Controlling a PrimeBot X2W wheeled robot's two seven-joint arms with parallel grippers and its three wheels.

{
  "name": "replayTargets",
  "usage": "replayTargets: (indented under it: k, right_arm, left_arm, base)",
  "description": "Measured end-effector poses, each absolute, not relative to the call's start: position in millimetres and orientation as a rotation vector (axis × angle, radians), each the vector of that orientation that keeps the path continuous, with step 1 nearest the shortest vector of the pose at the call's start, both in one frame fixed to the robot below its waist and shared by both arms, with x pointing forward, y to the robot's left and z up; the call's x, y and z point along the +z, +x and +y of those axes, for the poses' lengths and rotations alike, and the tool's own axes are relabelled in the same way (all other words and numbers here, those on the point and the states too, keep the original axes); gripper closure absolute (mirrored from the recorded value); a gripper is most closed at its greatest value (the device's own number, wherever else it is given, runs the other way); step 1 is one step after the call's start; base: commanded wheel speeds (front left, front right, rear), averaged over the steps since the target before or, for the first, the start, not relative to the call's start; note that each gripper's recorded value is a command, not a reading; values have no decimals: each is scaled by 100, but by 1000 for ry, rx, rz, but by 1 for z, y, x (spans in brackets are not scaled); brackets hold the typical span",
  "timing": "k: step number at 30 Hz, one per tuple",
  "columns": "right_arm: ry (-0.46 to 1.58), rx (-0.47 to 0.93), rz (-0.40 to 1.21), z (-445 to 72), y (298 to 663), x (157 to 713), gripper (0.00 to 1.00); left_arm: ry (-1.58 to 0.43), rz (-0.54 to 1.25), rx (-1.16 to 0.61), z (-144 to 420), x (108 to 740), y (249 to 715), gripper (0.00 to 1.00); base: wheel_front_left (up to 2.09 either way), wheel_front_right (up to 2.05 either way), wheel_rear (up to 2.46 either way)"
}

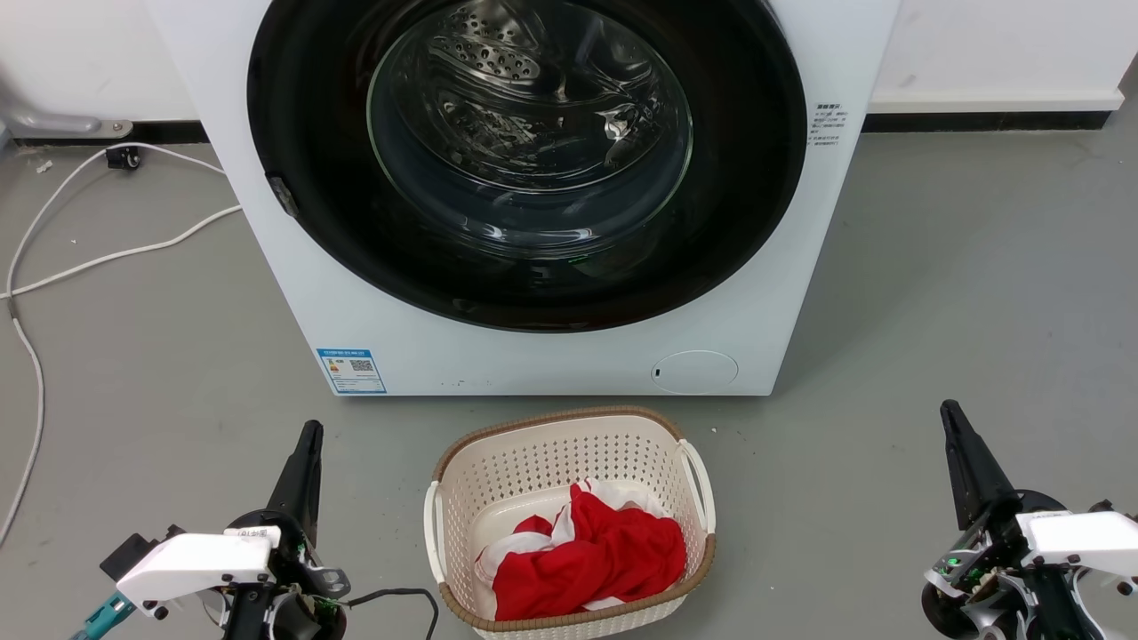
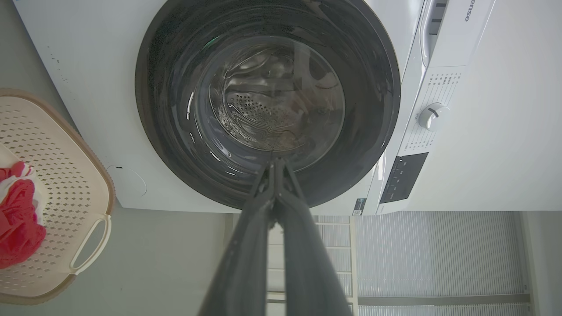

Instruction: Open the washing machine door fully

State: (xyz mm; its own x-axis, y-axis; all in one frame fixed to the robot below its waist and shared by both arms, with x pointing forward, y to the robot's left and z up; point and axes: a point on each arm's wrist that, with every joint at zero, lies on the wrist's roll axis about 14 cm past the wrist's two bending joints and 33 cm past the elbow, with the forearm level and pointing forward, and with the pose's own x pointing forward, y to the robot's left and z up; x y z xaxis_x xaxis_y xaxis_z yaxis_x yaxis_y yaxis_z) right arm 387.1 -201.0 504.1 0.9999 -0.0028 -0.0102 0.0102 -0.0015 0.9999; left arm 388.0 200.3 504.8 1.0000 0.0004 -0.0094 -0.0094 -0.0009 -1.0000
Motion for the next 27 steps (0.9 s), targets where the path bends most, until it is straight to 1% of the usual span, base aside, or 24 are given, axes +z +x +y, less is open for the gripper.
replayTargets:
  k: [9,10,14,21,27]
  right_arm:
    - [1573,-9,7,-201,387,504,100]
    - [1574,-15,13,-201,386,502,0]
    - [1578,-59,49,-200,377,484,0]
    - [1562,-62,26,-199,377,488,0]
    - [1501,-58,-4,-202,377,496,0]
  left_arm:
    - [-1573,6,8,200,505,388,100]
    - [-1574,12,14,200,502,387,0]
    - [-1582,54,56,197,484,379,0]
    - [-1561,49,35,188,490,381,0]
    - [-1506,23,19,186,499,382,0]
  base:
    - [0,0,0]
    - [0,0,0]
    - [0,0,0]
    - [0,0,0]
    - [0,0,0]
